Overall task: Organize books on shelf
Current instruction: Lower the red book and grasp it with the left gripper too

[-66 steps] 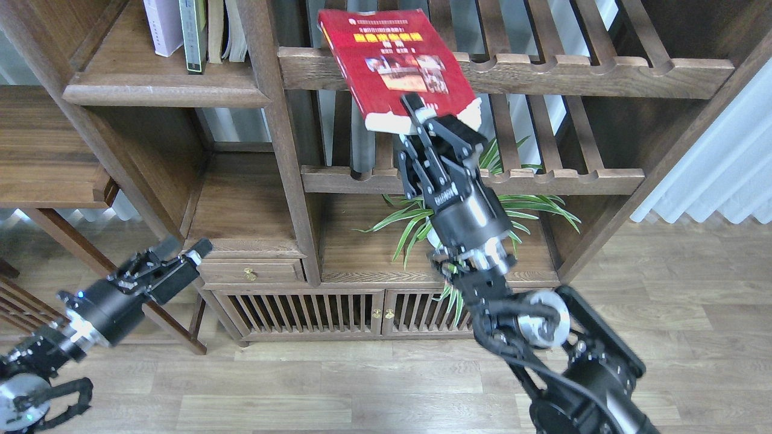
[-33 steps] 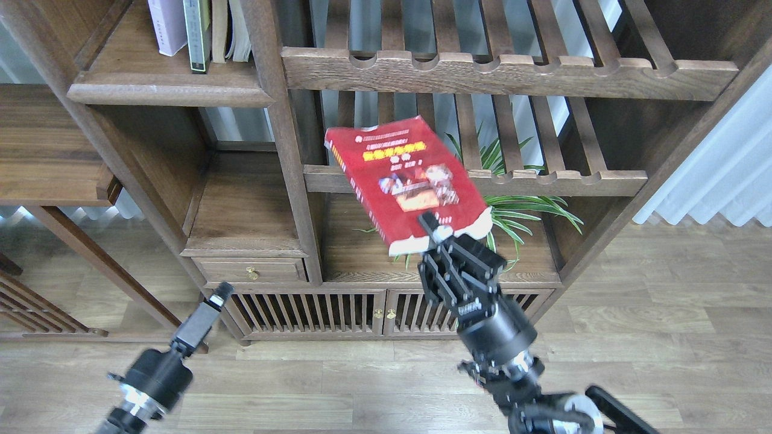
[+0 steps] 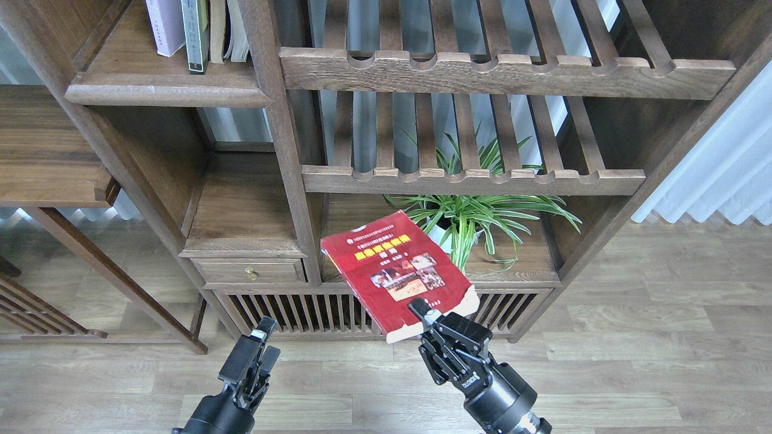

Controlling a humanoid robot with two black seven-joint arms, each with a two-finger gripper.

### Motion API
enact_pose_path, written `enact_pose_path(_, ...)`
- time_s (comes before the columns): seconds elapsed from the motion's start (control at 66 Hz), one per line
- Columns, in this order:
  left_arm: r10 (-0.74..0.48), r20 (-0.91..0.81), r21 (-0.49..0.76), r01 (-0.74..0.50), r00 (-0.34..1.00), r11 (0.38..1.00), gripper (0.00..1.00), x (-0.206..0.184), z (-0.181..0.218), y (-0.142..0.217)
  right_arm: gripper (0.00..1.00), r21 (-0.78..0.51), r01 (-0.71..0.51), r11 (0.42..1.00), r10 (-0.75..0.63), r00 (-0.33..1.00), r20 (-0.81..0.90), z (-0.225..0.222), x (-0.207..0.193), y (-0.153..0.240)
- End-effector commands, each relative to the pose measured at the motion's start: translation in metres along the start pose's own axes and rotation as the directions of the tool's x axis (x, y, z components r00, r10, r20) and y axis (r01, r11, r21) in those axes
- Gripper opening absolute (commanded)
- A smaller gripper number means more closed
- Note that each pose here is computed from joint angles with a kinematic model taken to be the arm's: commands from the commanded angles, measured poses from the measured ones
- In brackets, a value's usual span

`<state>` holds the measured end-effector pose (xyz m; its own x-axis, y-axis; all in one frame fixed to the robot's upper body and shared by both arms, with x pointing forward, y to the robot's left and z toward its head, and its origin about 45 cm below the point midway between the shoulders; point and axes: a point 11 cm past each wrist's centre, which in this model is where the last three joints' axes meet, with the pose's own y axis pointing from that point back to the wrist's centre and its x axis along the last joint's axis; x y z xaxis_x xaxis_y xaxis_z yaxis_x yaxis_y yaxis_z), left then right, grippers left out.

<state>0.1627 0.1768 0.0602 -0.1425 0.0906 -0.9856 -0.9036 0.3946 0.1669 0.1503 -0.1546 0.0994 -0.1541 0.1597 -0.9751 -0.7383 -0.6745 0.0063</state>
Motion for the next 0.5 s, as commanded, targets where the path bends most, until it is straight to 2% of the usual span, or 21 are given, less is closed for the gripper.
enact_pose_path(0.0,-0.021,-0.017,0.013,0.021,1.0,1.0,1.0,-0.006,-0.009,-0.005,0.07,-0.038,-0.017,0.999,0.017,1.0,0.019,0.012,0.006,0.001)
enact_pose_path(0.485,-0.016,-0.047,0.099,0.02,0.999,0.995,0.99,-0.005,-0.04,-0.005,0.07,-0.118,-0.049,0.992,0.055,0.997,0.05,0.045,0.019,0.009)
